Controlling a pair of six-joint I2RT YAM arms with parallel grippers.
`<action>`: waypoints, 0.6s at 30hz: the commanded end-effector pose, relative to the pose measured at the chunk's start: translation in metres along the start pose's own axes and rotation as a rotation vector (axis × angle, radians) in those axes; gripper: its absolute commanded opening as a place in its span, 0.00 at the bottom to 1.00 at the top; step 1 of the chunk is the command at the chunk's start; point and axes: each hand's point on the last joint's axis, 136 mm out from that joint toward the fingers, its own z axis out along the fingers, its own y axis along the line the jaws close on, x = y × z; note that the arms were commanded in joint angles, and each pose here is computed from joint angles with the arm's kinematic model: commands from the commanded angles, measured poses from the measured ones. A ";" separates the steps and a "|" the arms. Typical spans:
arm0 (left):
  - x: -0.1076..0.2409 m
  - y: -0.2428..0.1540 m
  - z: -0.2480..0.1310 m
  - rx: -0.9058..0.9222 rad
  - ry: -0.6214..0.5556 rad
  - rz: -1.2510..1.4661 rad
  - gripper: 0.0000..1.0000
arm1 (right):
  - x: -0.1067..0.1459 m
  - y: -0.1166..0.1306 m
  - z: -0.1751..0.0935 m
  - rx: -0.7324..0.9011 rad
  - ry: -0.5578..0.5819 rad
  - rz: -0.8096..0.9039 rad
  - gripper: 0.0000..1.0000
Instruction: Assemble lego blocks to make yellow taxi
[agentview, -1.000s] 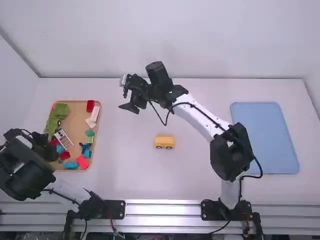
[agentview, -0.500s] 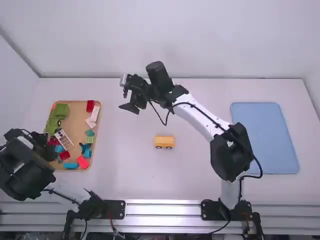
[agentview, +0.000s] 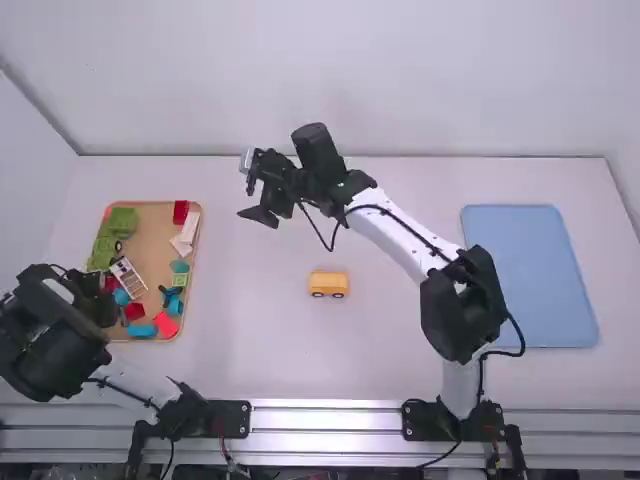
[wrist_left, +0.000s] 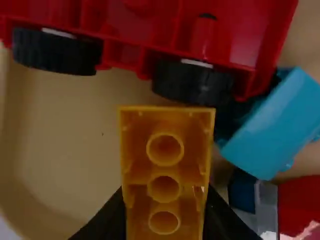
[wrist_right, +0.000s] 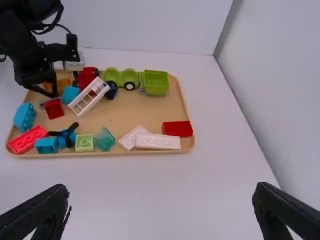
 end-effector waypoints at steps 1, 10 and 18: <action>-0.003 0.004 -0.004 -0.005 -0.006 -0.079 0.24 | -0.009 -0.006 -0.003 0.011 -0.016 -0.010 0.98; -0.035 -0.019 -0.071 0.062 -0.225 -0.059 0.19 | -0.002 -0.019 -0.012 0.038 -0.011 0.037 0.98; -0.065 -0.136 -0.171 0.374 -0.765 0.403 0.27 | 0.002 -0.028 -0.026 0.013 -0.042 0.093 0.99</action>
